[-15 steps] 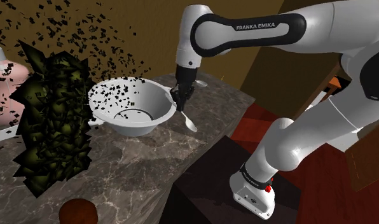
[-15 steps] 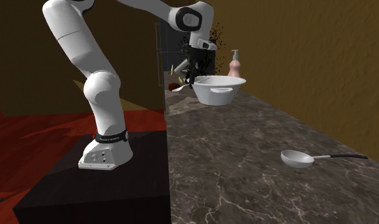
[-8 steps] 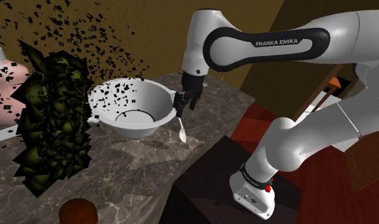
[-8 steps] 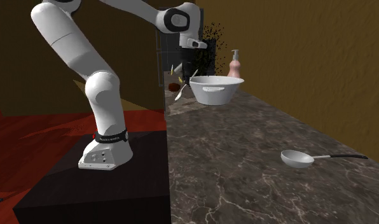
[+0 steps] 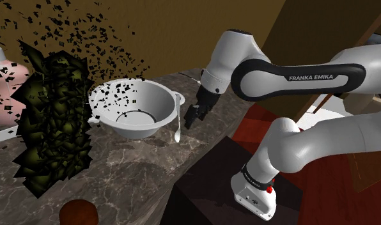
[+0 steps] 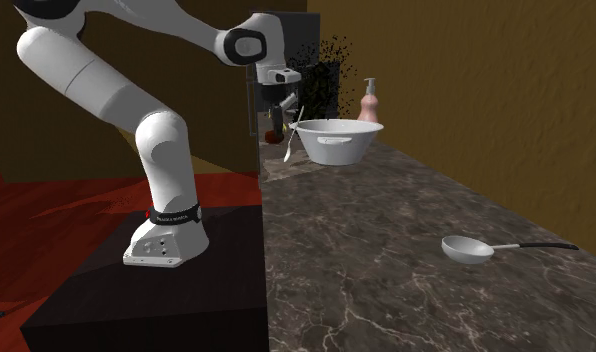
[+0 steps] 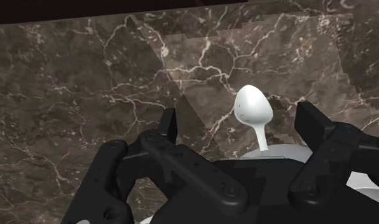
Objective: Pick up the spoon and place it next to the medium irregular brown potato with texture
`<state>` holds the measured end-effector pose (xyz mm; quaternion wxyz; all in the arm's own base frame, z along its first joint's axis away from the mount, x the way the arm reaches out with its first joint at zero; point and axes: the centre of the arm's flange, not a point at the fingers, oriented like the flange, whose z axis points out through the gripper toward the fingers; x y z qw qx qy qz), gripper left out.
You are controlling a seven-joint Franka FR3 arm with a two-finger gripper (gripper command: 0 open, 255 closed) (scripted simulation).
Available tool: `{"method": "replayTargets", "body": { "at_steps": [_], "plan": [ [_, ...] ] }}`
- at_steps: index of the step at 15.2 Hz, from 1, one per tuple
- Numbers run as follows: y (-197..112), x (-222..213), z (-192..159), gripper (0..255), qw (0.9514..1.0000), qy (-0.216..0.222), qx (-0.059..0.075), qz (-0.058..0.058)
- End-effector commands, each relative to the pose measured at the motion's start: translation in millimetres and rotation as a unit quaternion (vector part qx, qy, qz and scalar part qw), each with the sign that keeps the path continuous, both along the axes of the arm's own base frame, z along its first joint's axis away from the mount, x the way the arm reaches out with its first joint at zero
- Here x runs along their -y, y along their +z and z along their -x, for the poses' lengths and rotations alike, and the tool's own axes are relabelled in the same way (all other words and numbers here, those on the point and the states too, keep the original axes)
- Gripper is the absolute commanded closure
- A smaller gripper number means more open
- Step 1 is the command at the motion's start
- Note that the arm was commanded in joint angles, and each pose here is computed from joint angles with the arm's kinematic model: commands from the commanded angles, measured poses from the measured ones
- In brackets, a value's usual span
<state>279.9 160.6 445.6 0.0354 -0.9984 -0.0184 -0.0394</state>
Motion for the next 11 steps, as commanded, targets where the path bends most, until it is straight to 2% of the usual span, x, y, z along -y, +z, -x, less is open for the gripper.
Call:
{"method": "replayTargets", "body": {
  "at_steps": [1, 3, 10, 11],
  "plan": [
    [-10.5, 0.2, -0.3, 0, 1.0000, 0.000, 0.001, 0.000],
    [-18.8, -0.4, -0.9, 0, 1.0000, 0.000, 0.001, 0.000],
    [-18.7, -0.4, -1.0, 0, 1.0000, 0.000, 0.001, 0.000],
    [-18.7, -0.4, -1.0, 255, 1.0000, 0.000, 0.001, 0.000]
  ]
}}
